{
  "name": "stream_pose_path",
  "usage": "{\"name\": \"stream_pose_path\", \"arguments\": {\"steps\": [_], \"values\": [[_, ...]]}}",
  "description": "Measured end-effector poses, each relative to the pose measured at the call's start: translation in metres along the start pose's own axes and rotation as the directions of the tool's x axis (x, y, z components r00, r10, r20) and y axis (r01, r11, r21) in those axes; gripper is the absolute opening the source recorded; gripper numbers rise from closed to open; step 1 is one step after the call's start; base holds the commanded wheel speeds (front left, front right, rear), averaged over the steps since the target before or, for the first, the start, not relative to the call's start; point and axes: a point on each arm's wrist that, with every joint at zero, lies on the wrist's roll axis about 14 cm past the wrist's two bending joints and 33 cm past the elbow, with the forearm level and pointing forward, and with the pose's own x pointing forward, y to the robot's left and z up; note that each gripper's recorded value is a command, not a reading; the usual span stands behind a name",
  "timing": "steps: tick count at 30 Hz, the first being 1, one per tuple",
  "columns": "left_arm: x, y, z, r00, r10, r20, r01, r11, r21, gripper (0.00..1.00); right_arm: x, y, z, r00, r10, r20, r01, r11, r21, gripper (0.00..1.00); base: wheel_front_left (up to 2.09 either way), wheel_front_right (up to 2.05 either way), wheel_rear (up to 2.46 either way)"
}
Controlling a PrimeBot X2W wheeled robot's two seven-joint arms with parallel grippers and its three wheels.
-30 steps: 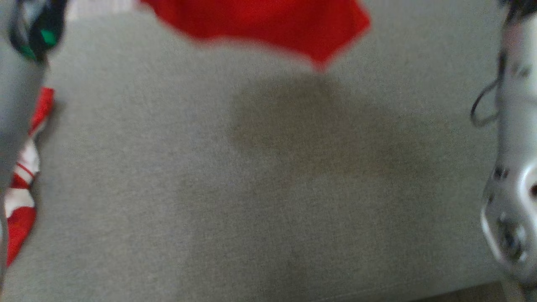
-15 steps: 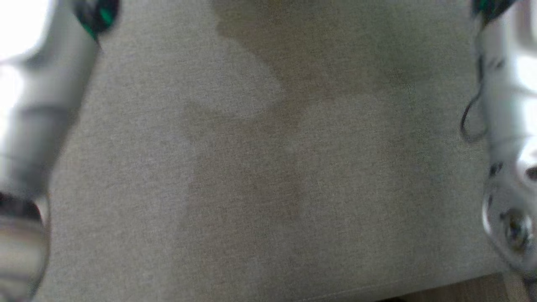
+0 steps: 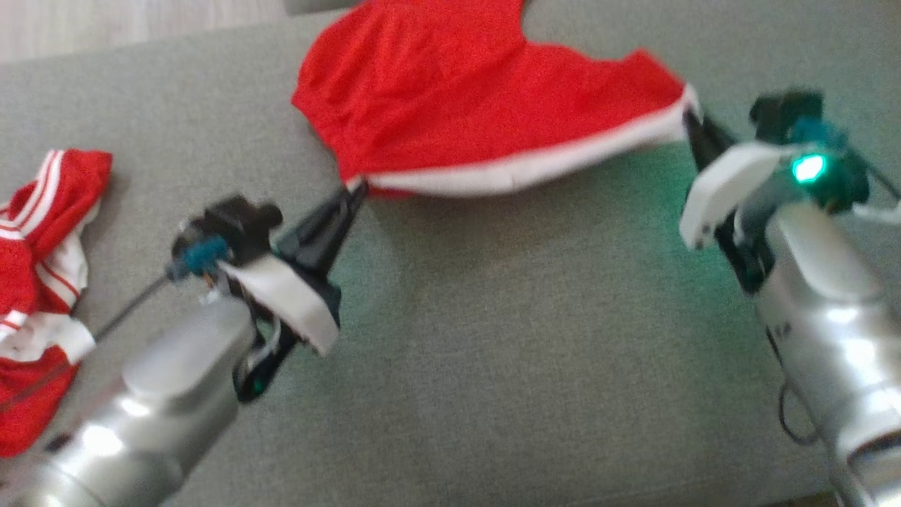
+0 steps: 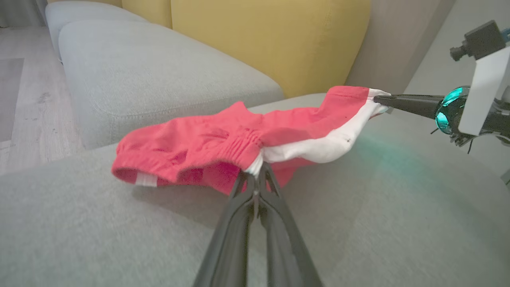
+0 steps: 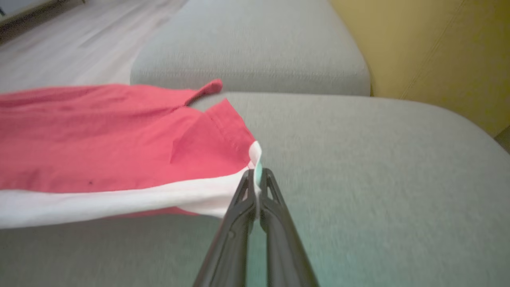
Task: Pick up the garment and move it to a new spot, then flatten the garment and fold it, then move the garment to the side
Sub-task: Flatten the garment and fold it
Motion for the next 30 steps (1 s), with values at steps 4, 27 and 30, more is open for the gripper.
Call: {"name": "stream_pose_path", "arguments": {"steps": [4,27,30], "values": [[-0.019,-0.024,-0.019,0.999,-0.035,-0.04,0.036,0.999,0.018,0.0,-0.024,0.007,-0.032,0.993,0.052,-0.102,-0.053,0.998,-0.015,0.0,0.0,0.0,0.0],[-0.096,-0.119,-0.057,0.997,-0.066,-0.027,0.064,0.996,-0.056,0.0,-0.152,-0.017,-0.078,0.934,0.173,-0.312,-0.137,0.982,0.133,0.0,0.0,0.0,0.0],[-0.095,-0.111,-0.048,0.999,-0.035,0.004,0.035,0.998,-0.061,0.0,-0.145,-0.017,-0.058,0.95,0.167,-0.266,-0.14,0.983,0.116,0.0,0.0,0.0,0.0]]}}
